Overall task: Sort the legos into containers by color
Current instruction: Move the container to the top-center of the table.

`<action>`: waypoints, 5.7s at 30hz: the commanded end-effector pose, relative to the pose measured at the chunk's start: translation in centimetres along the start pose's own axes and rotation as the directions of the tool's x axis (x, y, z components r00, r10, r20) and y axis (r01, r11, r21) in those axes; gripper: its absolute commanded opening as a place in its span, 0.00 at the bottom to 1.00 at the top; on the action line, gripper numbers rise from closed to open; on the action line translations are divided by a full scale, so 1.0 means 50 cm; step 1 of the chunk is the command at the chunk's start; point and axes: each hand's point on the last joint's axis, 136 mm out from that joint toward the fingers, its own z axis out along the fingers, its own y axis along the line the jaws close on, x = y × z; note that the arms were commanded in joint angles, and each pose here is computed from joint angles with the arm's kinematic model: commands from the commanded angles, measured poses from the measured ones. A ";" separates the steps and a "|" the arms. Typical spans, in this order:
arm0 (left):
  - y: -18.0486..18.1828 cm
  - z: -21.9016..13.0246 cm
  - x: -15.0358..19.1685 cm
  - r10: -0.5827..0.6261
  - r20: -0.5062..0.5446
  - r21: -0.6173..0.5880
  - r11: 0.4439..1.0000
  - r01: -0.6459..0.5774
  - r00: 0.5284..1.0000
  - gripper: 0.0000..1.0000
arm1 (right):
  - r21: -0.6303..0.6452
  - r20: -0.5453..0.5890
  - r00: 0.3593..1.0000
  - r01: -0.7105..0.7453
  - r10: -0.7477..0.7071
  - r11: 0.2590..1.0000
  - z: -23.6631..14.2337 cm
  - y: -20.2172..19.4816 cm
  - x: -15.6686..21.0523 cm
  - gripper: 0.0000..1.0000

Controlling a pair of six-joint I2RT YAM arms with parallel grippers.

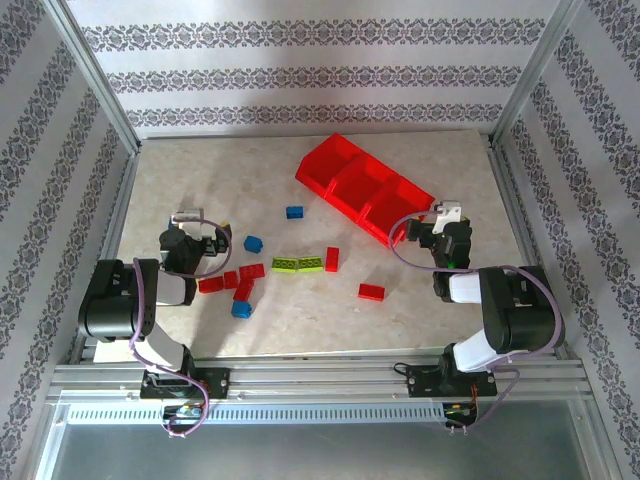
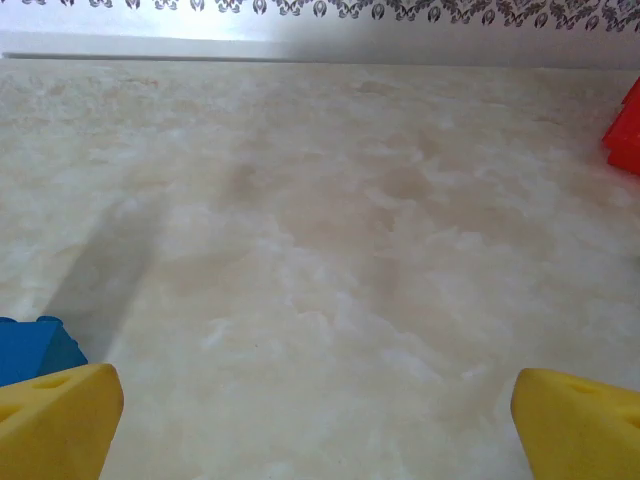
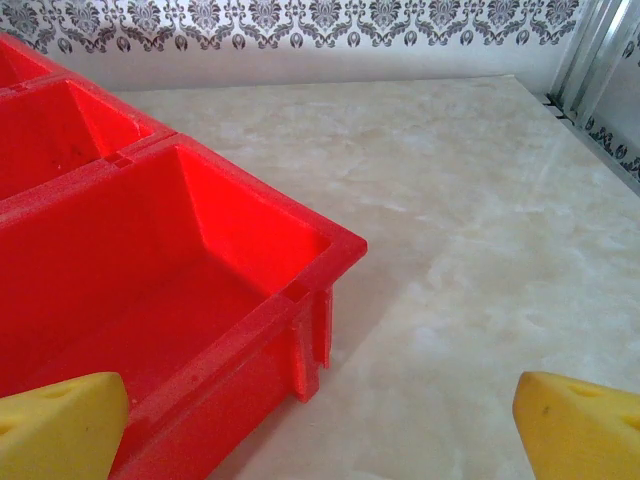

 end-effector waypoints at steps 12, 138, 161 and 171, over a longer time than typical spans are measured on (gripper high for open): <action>-0.004 0.002 -0.010 0.007 0.009 0.001 1.000 -0.007 1.000 1.00 | -0.020 0.018 1.000 0.007 -0.007 1.000 0.007 0.006 -0.014 0.98; -0.007 -0.059 -0.200 -0.322 0.067 -0.017 0.946 0.323 0.944 1.00 | -0.238 -0.638 0.753 0.008 -0.163 0.971 0.245 0.308 -0.012 0.24; 0.038 -0.034 -0.147 -0.327 -0.034 -0.179 0.931 0.317 0.944 1.00 | -0.005 -0.656 0.747 -0.148 0.109 0.989 0.262 0.334 -0.013 0.22; 0.062 -0.032 -0.126 -0.337 -0.076 -0.264 0.914 0.307 0.938 1.00 | 0.155 -0.641 0.717 -0.228 0.274 0.961 0.260 0.320 0.004 0.22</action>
